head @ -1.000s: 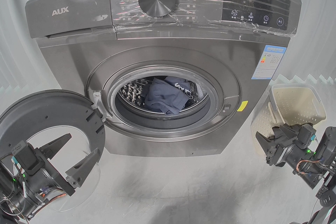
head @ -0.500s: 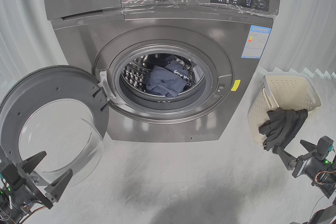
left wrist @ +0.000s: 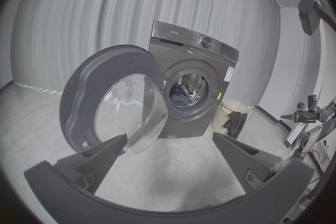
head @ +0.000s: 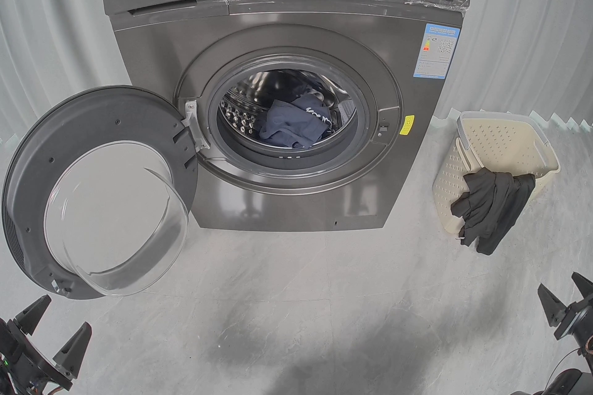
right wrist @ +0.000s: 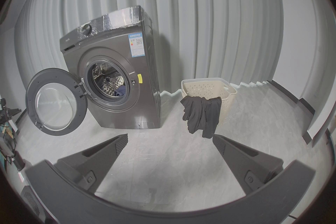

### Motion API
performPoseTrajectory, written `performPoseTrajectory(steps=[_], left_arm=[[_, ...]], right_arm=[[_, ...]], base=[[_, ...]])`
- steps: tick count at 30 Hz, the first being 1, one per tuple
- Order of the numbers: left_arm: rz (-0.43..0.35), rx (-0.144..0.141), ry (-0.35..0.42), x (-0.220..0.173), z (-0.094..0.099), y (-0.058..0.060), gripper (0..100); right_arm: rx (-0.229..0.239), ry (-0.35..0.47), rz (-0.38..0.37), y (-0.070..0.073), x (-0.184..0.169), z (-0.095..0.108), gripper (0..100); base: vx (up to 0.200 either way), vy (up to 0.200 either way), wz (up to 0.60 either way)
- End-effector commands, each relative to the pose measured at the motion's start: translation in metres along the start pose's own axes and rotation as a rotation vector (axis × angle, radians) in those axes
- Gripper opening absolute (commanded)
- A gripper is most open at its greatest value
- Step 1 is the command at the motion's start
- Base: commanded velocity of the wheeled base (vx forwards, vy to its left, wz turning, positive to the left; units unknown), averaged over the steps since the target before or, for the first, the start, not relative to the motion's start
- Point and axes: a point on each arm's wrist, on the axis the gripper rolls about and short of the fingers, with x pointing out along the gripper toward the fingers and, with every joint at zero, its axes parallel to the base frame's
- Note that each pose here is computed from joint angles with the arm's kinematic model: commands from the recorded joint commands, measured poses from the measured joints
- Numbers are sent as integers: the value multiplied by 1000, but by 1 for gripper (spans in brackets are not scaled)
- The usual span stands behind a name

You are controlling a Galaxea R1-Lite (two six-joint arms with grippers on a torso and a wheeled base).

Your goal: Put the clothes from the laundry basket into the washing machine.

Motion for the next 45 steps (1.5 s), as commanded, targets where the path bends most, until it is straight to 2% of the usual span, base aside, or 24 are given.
performPoseTrajectory(steps=[1, 4, 5, 8, 10, 11, 12, 13, 14, 15, 16, 17, 20, 25, 30, 37, 45], left_arm=[[78, -10, -62, -23, -22, 2, 100], [78, 0, -69, -29, -29, 1, 100], [74, 15, -42, -29, -33, 1, 100], [89, 23, -36, -29, -34, 1, 100], [96, 25, -30, -29, -34, 1, 100], [144, 36, -38, -29, -35, 1, 100], [161, 41, -44, -30, -35, 0, 100], [210, 57, -59, -30, -35, -1, 100], [225, 76, -69, -31, -36, -1, 100], [225, 76, -69, -31, -36, -1, 100], [228, 123, -62, -31, -36, -1, 100], [224, 140, -63, -32, -38, -1, 100], [199, 122, -43, -36, -43, -1, 100], [201, 131, -58, -35, -43, -1, 100], [207, 127, -62, -35, -43, -1, 100], [210, 116, -63, -35, -42, -1, 100], [221, 119, -62, -35, -43, 0, 100]], right_arm=[[29, -147, -23, -13, -38, -25, 100], [5, -139, -11, -14, -44, -35, 100], [-28, -144, 30, -14, -49, -43, 100], [-10, -145, 95, -12, -50, -44, 100], [1, -148, 97, -12, -49, -43, 100], [-6, -137, 79, -12, -49, -44, 100], [-17, -132, 64, -12, -49, -45, 100], [-47, -133, -9, -11, -52, -49, 100], [-54, -146, -35, -11, -53, -52, 100], [-54, -146, -35, -11, -53, -52, 100], [-68, -172, 17, -11, -55, -53, 100], [-71, -174, 45, -11, -55, -53, 100], [-50, -183, 50, -10, -55, -52, 100], [-58, -182, 45, -11, -55, -52, 100], [-48, -177, 10, -11, -55, -53, 100], [-50, -184, 16, -11, -55, -52, 100], [-59, -184, 20, -11, -55, -52, 100]], base=[[0, 0, 0], [0, 0, 0], [0, 0, 0], [0, 0, 0], [0, 0, 0], [0, 0, 0], [0, 0, 0], [0, 0, 0], [0, 0, 0], [0, 0, 0], [0, 0, 0], [0, 0, 0], [0, 0, 0], [0, 0, 0], [0, -200, 0], [0, -200, 0], [0, -200, 0]])
